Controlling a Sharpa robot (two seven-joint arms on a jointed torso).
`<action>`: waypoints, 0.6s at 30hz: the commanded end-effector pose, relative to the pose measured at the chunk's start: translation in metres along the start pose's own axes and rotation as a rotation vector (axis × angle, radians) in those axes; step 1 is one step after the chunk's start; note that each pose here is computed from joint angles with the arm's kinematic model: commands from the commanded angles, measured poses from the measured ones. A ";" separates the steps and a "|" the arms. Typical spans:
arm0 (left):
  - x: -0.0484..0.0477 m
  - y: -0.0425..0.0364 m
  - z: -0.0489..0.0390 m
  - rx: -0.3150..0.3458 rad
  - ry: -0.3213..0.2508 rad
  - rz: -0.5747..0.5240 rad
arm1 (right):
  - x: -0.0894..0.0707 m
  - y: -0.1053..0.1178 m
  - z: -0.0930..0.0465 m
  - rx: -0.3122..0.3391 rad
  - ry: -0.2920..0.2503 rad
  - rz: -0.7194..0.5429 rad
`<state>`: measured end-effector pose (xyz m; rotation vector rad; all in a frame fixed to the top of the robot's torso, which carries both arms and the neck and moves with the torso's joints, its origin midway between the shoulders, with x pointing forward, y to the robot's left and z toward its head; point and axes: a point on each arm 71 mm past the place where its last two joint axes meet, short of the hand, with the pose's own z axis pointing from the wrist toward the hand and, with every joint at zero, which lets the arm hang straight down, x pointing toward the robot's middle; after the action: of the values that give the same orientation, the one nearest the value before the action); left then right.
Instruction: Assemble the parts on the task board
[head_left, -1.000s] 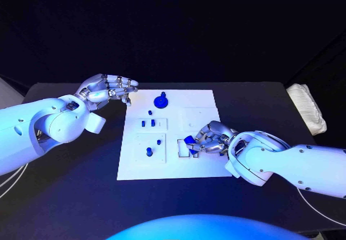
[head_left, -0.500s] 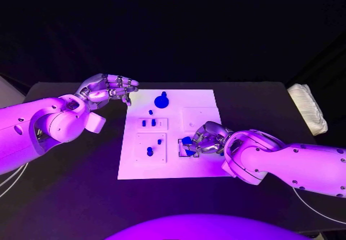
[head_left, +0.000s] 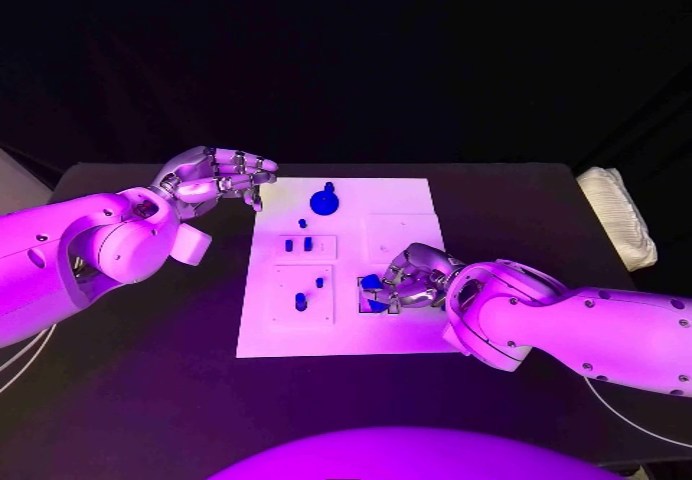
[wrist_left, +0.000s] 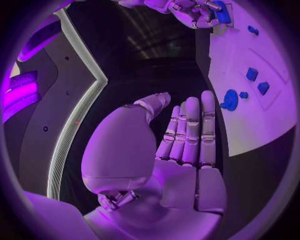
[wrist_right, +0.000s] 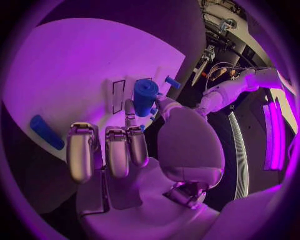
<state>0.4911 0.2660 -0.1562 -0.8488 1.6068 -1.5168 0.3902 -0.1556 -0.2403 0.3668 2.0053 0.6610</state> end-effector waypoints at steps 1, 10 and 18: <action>0.0022 -0.0006 0.0001 0.002 0.020 -0.011 | 0.001 -0.001 0.001 0.004 0.007 -0.029; 0.0020 -0.0006 -0.0001 0.002 0.018 -0.010 | -0.004 -0.003 0.003 0.003 -0.046 -0.040; 0.0020 -0.0006 -0.0002 0.001 0.016 -0.010 | -0.003 -0.001 0.005 -0.010 -0.046 -0.055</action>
<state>0.4908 0.2663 -0.1564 -0.8510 1.6111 -1.5150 0.3957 -0.1572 -0.2412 0.3398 1.9751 0.6266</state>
